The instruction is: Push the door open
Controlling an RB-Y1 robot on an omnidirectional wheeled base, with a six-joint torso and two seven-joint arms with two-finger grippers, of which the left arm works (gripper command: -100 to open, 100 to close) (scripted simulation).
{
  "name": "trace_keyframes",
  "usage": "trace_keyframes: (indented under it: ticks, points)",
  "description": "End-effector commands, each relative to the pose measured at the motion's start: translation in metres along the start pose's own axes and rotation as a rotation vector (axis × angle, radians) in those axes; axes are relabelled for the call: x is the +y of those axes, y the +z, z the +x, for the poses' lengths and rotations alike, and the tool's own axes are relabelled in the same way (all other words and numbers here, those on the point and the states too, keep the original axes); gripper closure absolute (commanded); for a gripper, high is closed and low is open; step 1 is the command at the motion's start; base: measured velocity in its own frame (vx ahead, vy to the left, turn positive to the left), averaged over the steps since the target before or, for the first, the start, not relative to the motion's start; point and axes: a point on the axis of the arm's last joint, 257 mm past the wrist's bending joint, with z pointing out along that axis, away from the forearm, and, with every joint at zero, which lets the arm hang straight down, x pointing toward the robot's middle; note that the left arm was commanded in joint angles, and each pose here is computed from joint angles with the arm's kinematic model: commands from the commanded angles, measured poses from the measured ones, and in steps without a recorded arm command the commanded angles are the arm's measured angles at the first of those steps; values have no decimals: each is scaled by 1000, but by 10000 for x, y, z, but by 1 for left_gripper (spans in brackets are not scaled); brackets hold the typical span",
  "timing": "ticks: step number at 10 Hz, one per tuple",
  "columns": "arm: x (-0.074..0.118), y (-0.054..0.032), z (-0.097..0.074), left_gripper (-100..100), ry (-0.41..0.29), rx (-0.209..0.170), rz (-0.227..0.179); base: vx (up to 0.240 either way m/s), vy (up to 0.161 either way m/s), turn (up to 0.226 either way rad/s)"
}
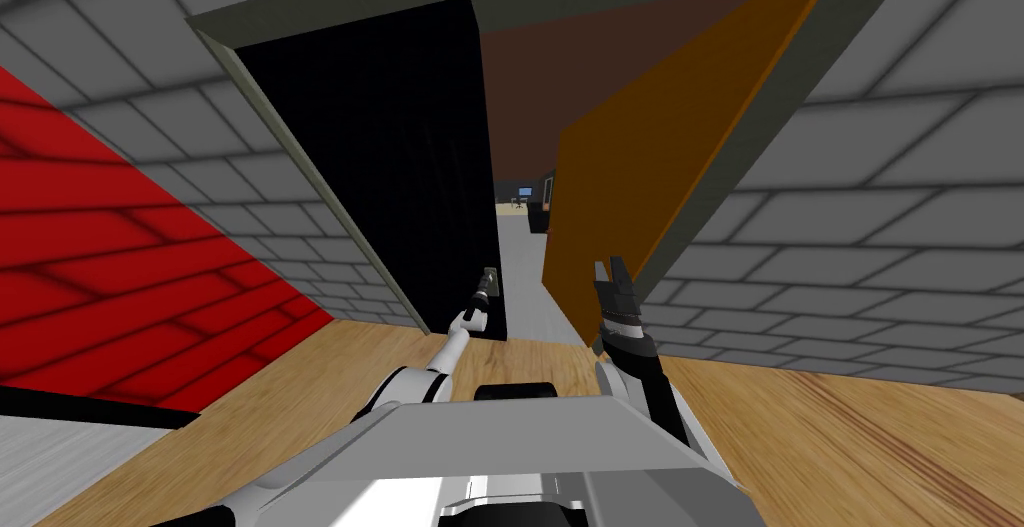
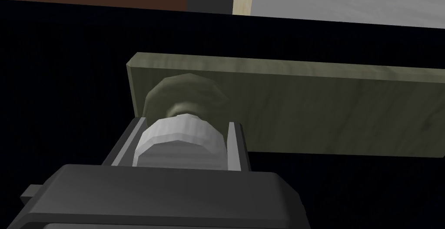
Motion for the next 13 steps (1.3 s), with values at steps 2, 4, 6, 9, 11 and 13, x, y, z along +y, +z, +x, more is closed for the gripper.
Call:
trace_keyframes:
  ticks: [2, 4, 6, 9, 11, 13]
  points:
    - [12, -8, 5, 100, -1, 0, -2, 0, 0, 0]
    - [-3, 1, -152, 100, 12, -20, 0, 50, -19, 12]
    - [-7, 0, -285, 100, 20, -39, 1, 144, -89, 54]
    - [-15, -6, -474, 100, 30, -67, 1, 150, -68, 29]
    - [-22, -14, -634, 100, 37, -93, 2, 189, -108, 72]
    - [-26, -20, -712, 100, 39, -107, 2, 182, -85, 45]
